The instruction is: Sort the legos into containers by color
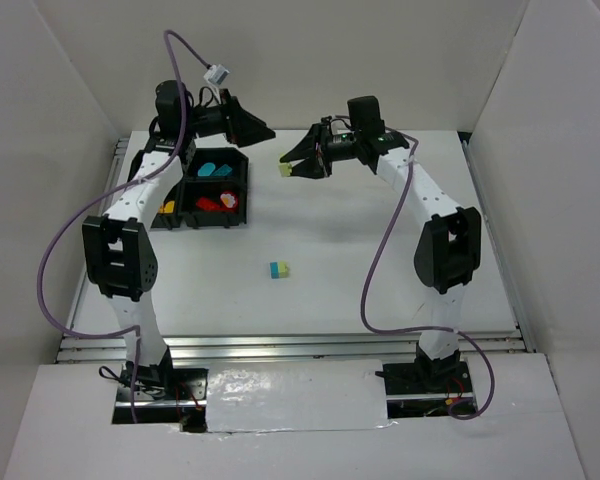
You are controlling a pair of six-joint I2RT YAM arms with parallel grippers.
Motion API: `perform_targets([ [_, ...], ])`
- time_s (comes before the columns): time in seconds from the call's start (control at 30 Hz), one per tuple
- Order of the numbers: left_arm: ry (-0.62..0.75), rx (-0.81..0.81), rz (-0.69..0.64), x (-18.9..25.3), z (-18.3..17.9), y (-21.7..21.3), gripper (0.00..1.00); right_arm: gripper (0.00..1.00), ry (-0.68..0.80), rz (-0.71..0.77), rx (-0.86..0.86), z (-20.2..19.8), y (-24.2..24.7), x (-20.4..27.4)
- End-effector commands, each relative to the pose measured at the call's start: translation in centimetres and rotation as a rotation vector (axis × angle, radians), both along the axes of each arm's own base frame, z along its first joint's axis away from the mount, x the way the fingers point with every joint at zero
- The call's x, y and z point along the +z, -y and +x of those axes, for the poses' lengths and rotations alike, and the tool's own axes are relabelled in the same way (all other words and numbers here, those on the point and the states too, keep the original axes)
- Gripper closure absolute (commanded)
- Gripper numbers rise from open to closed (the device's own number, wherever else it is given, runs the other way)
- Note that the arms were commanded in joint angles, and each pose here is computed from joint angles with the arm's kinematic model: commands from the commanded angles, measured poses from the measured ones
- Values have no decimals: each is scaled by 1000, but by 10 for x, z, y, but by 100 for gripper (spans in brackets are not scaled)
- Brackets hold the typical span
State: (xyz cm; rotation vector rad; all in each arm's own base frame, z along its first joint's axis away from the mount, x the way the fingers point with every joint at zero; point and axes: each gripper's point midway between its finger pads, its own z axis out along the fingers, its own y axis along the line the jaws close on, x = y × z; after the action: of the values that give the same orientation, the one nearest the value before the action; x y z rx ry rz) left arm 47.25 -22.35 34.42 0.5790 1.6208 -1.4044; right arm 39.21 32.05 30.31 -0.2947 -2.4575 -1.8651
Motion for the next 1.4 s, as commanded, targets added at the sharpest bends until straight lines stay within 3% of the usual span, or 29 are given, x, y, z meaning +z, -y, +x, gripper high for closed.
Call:
perform_targets([
  [0.0,177,90,308,-31,4,-4,1,100,71,150,23,-19,2,68],
  [0.07,161,50,218,-18,-7,-4,1,100,70,160,29,-20,1,70],
  [0.23,239,-20,184,7,-32,2,1,100,58,154,14,-19,2,67],
  [0.33,176,-105,97,24,-55,7,0,100,68,170,13,-18,3,73],
  [0.37,242,-120,69,36,-56,9,0,100,77,171,15,-19,2,75],
  [0.43,232,-171,18,36,-68,11,1,100,87,174,17,-19,2,78],
  [0.47,298,-199,-49,60,-82,11,1,100,83,171,14,-19,2,75],
  [0.57,243,-240,-118,59,-97,10,0,100,84,159,-8,-19,6,70],
  [0.67,285,-247,-113,64,-101,15,0,100,90,178,-14,-21,6,74],
  [1.1,209,-243,-67,43,-91,35,1,100,102,215,-41,-18,-2,89],
  [1.3,189,-245,-51,37,-91,42,10,100,111,226,-54,-12,-4,94],
  [1.37,184,-243,-50,38,-91,41,20,100,111,228,-54,-11,-4,94],
])
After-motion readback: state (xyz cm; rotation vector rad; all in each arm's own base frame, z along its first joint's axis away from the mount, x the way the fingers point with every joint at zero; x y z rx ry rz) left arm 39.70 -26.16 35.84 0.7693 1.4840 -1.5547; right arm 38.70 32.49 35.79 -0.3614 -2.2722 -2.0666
